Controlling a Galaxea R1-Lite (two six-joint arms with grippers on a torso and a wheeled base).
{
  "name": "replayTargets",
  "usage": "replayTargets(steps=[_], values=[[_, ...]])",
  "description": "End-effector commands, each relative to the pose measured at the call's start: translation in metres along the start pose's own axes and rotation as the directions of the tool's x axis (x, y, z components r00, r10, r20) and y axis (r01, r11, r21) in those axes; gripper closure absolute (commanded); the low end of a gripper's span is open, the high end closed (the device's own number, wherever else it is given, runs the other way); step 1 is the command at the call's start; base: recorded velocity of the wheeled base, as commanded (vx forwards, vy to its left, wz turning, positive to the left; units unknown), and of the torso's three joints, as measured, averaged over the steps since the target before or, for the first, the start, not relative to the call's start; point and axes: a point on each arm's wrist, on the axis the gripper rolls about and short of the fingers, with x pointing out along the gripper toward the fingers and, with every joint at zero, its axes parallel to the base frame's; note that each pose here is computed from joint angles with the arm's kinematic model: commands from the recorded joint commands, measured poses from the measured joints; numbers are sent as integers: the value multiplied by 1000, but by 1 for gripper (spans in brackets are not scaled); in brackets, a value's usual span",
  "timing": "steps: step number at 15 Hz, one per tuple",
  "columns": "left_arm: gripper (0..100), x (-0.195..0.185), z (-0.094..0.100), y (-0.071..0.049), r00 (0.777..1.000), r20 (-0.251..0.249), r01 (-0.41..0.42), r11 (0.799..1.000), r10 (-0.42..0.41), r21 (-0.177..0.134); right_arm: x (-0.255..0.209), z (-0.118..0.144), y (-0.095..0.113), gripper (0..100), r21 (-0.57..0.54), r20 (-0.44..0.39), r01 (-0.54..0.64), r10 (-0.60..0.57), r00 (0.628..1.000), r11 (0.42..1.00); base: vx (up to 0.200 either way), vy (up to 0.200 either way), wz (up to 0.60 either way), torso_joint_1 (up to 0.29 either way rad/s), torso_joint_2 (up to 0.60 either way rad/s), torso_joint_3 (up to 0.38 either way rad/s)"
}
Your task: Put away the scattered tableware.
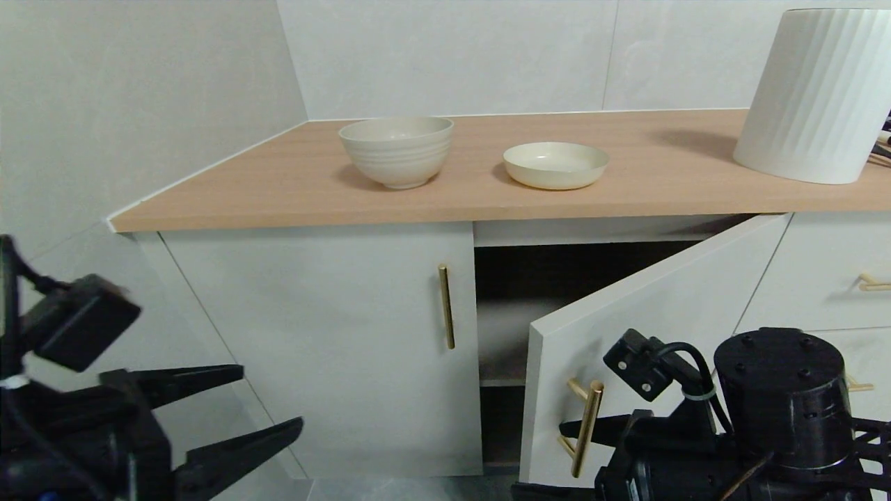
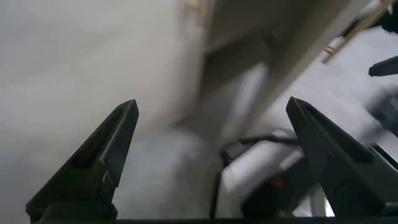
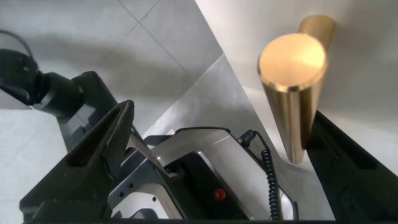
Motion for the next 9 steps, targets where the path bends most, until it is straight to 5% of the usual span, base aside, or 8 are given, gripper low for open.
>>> replayTargets(steps=[1,2,5,9], values=[[0,47,-3,0,988,-133,71,997,-73,-15,1,-1,3,0,-7,-2,-20,20,1000,1000,0,0,0,0,0,0],[100,52,-3,-1,987,-140,84,996,-84,-12,2,-2,3,0,-7,-7,-19,19,1000,1000,0,0,0,0,0,0],[100,80,-2,-13,979,-133,161,987,-157,22,-1,-2,3,0,-8,-4,-20,20,1000,1000,0,0,0,0,0,0],[100,125,-4,-44,955,-95,282,959,-282,-16,-1,-5,2,0,-7,-11,-15,15,1000,1000,0,0,0,0,0,0]])
